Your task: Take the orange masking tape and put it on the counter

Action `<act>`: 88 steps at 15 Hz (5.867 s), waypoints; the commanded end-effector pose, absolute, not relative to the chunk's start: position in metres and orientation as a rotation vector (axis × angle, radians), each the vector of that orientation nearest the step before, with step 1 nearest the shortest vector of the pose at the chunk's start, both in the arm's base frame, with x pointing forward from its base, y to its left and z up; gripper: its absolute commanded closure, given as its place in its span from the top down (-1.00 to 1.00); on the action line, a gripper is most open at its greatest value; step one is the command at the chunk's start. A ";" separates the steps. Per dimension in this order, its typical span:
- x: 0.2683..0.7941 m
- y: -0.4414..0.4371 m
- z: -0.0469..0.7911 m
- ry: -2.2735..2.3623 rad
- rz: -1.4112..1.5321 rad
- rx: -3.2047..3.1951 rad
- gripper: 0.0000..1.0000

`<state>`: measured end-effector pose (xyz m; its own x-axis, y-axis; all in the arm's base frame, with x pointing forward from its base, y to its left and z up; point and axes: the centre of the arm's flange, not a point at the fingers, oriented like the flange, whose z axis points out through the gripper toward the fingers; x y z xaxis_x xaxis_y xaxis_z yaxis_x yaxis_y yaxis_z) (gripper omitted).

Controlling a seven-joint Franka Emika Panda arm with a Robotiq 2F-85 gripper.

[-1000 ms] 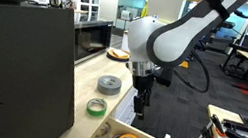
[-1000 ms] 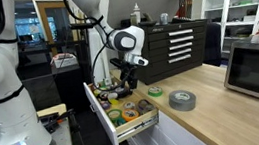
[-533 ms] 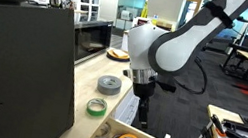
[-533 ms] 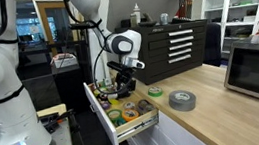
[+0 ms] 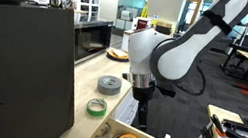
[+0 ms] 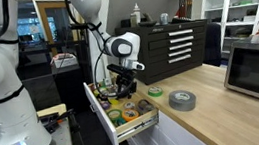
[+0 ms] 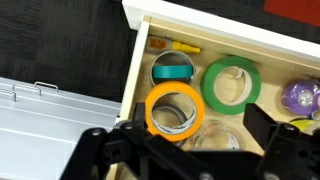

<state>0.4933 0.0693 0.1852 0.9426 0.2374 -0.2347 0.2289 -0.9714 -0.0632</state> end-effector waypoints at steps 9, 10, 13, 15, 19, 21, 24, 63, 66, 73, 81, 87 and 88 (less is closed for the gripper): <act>0.458 0.124 0.103 -0.760 0.079 -3.154 1.00; 0.457 0.127 0.098 -0.792 0.064 -3.144 1.00; 0.456 0.132 0.085 -0.819 0.026 -3.116 1.00; 0.454 0.134 0.075 -0.825 0.015 -3.101 1.00; 0.451 0.128 0.058 -0.819 0.023 -3.089 1.00; 0.451 0.124 0.052 -0.817 0.029 -3.088 1.00; 0.453 0.120 0.045 -0.814 0.038 -3.084 1.00; 0.507 0.154 0.146 -0.831 0.095 -3.072 -0.90; 0.516 0.161 0.172 -0.825 0.119 -3.091 -0.90; 0.545 0.144 0.210 -0.719 0.036 -3.176 -0.90; 0.585 0.090 0.224 -0.652 -0.133 -3.211 -0.90; 0.602 0.065 0.221 -0.679 -0.266 -3.172 -0.89; 0.603 0.064 0.220 -0.698 -0.281 -3.166 -0.89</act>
